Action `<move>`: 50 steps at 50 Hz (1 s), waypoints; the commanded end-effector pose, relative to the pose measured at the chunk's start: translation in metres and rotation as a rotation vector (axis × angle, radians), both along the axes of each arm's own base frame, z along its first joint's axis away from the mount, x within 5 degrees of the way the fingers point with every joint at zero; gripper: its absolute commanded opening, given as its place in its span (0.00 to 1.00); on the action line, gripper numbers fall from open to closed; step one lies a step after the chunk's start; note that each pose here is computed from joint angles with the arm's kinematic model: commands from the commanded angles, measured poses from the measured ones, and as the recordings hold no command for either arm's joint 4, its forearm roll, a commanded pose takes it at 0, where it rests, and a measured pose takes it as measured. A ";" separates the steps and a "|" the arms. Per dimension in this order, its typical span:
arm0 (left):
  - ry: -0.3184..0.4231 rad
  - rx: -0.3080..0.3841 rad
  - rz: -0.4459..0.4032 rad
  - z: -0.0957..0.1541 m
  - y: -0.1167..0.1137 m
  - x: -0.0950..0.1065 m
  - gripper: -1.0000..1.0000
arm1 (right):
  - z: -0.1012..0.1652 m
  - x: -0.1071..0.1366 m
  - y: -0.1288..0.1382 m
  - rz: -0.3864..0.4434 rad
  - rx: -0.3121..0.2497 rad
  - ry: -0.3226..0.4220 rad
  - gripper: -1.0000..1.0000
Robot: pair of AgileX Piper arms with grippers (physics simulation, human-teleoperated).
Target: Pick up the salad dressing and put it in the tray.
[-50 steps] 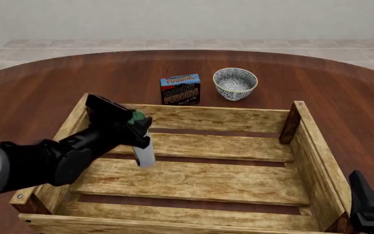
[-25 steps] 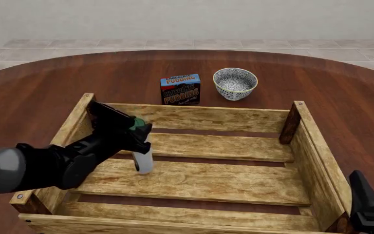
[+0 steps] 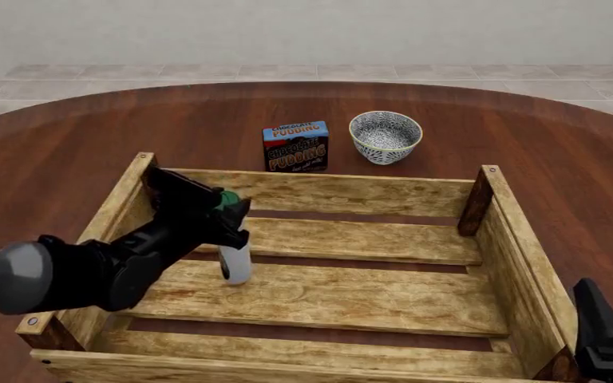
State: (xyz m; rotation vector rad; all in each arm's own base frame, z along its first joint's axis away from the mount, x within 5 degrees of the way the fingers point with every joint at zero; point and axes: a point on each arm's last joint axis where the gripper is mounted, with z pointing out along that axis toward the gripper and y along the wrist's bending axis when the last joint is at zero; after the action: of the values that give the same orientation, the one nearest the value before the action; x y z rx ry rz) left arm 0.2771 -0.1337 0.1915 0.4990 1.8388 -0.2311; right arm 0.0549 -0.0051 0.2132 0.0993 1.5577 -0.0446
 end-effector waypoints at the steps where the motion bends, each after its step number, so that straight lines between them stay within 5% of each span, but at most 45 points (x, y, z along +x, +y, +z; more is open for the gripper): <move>1: 0.039 0.068 -0.027 -0.017 0.005 -0.007 0.00 | -0.001 0.000 0.000 0.000 -0.001 0.000 1.00; 9: 0.033 0.063 -0.031 -0.012 0.004 -0.008 0.00 | 0.000 0.000 0.000 -0.001 -0.001 -0.001 1.00; 10: 0.032 0.061 -0.033 -0.011 0.003 -0.009 1.00 | -0.001 0.000 0.000 -0.001 -0.001 -0.001 1.00; 50: -0.022 0.060 -0.028 0.011 0.009 -0.013 1.00 | -0.001 0.000 0.000 0.002 -0.001 0.000 1.00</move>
State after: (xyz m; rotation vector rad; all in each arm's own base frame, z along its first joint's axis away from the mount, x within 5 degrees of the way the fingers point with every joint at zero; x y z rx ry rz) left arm 0.2652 -0.1262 0.1985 0.5669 1.8312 -0.1939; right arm 0.0551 -0.0050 0.2123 0.0984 1.5579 -0.0429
